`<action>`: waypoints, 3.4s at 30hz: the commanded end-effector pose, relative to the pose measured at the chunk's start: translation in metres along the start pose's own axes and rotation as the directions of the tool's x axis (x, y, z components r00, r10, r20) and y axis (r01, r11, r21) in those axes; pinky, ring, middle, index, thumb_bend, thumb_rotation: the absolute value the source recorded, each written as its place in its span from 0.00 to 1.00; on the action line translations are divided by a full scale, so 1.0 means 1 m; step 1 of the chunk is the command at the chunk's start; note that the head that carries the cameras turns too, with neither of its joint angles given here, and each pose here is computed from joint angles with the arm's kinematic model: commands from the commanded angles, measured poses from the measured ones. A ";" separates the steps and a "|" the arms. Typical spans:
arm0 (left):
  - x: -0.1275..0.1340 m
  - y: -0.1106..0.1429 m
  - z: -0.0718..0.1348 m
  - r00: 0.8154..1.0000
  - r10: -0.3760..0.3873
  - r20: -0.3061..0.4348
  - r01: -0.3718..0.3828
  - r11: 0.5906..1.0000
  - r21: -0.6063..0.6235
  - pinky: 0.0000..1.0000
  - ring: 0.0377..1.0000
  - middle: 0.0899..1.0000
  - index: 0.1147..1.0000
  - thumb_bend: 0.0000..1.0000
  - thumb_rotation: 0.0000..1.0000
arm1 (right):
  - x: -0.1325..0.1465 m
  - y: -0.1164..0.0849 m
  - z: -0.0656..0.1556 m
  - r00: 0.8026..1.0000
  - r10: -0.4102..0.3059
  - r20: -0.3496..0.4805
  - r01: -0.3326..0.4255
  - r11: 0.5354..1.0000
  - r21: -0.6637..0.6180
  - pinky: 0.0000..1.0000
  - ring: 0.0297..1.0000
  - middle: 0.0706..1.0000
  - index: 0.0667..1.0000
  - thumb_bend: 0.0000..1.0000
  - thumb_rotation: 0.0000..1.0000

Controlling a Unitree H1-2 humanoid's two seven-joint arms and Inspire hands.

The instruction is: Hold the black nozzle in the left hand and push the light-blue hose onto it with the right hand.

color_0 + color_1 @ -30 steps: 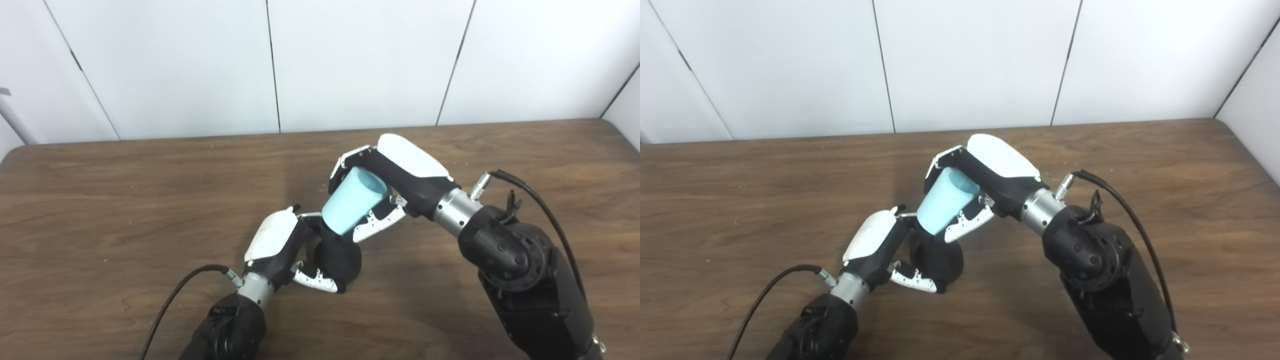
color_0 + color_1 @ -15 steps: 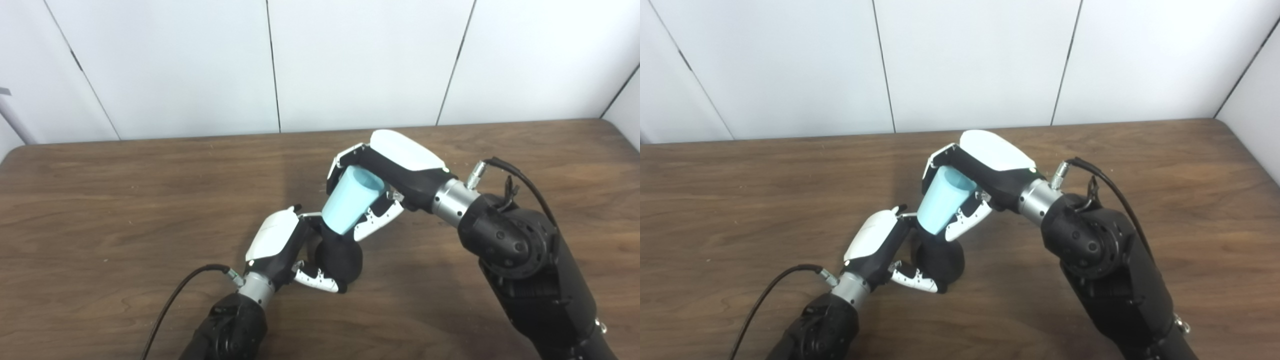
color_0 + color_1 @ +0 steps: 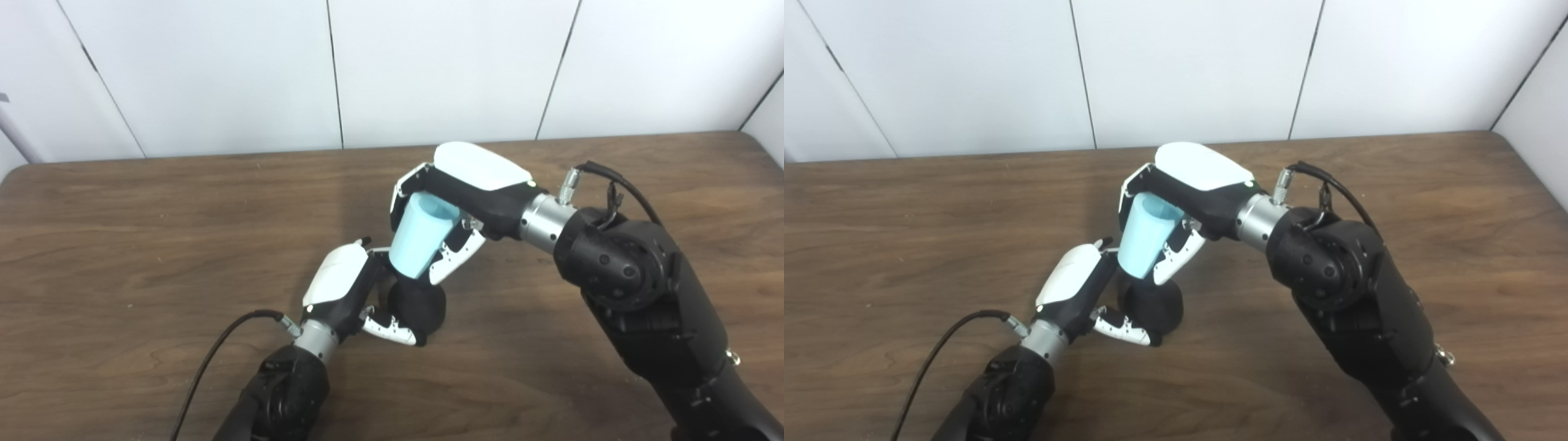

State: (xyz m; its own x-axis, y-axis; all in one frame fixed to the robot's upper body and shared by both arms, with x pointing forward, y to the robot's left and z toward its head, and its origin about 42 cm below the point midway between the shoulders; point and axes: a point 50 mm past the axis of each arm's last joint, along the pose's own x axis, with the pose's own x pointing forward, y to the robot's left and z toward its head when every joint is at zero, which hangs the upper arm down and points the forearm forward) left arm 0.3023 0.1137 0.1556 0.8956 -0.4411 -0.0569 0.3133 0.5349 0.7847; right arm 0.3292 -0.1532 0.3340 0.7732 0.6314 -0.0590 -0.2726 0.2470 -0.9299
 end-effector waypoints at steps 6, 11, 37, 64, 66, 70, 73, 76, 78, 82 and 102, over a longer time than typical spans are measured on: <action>-0.007 -0.032 -0.011 0.980 -0.187 -0.071 0.185 0.982 -0.031 0.98 0.70 0.51 0.38 0.51 0.00 | 0.004 -0.019 0.015 0.997 0.047 0.056 -0.040 0.993 -0.108 0.31 0.42 0.47 0.46 0.50 0.00; -0.006 -0.033 -0.011 0.980 -0.187 -0.072 0.185 0.982 -0.034 0.99 0.70 0.51 0.38 0.51 0.00 | 0.006 -0.020 0.013 0.993 0.114 0.038 -0.107 0.983 -0.150 0.30 0.42 0.47 0.46 0.50 0.00; -0.006 -0.035 -0.007 0.979 -0.190 -0.069 0.188 0.982 -0.034 0.99 0.71 0.50 0.38 0.51 0.00 | 0.003 0.002 0.002 0.988 0.153 -0.018 -0.149 0.916 -0.372 0.31 0.41 0.46 0.46 0.50 0.00; -0.006 -0.035 -0.006 0.980 -0.185 -0.070 0.183 0.983 -0.032 0.99 0.71 0.50 0.38 0.51 0.00 | 0.000 0.012 -0.002 0.958 0.262 -0.117 -0.285 0.830 -0.479 0.96 0.99 0.99 0.90 1.00 0.25; -0.006 -0.035 -0.007 0.981 -0.184 -0.068 0.182 0.983 -0.033 0.99 0.71 0.50 0.38 0.51 0.00 | -0.001 0.011 -0.002 0.961 0.254 -0.109 -0.274 0.826 -0.493 0.98 1.00 1.00 0.91 1.00 0.26; -0.006 -0.035 -0.007 0.981 -0.184 -0.068 0.182 0.983 -0.036 0.99 0.71 0.50 0.38 0.51 0.00 | -0.001 0.011 -0.003 0.964 0.244 -0.101 -0.262 0.825 -0.501 0.99 1.00 1.00 0.91 1.00 0.27; -0.006 -0.036 -0.006 0.981 -0.185 -0.066 0.183 0.982 -0.039 0.99 0.71 0.50 0.38 0.51 0.00 | -0.002 0.011 -0.005 0.966 0.239 -0.097 -0.254 0.825 -0.505 0.99 1.00 1.00 0.91 1.00 0.27; -0.005 -0.037 -0.007 0.980 -0.186 -0.064 0.183 0.982 -0.042 0.99 0.71 0.50 0.38 0.51 0.00 | -0.007 0.001 -0.006 0.974 0.212 -0.083 -0.225 0.841 -0.492 0.99 1.00 1.00 0.91 1.00 0.29; -0.005 -0.037 -0.007 0.980 -0.187 -0.064 0.184 0.982 -0.041 0.99 0.71 0.50 0.38 0.51 0.00 | -0.011 -0.007 -0.004 0.981 0.184 -0.063 -0.191 0.859 -0.475 0.99 1.00 1.00 0.93 1.00 0.31; -0.004 -0.036 -0.007 0.980 -0.188 -0.062 0.186 0.982 -0.041 0.99 0.71 0.50 0.38 0.51 0.00 | -0.017 -0.017 -0.005 0.989 0.146 -0.033 -0.146 0.891 -0.430 0.99 1.00 1.00 0.94 1.00 0.33; -0.003 -0.035 -0.009 0.979 -0.191 -0.070 0.189 0.982 -0.029 0.99 0.70 0.50 0.38 0.51 0.00 | -0.041 -0.043 0.008 1.000 0.022 0.020 -0.016 0.966 -0.259 0.92 1.00 1.00 0.94 1.00 0.40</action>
State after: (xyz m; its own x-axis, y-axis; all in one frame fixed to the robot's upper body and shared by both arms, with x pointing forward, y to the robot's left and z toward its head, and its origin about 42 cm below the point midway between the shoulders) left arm 0.3026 0.1043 0.1552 0.8877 -0.4561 -0.0632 0.3288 0.5318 0.7804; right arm 0.3097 -0.1827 0.3615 0.7511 0.6390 -0.1661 -0.2189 0.0036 -0.9758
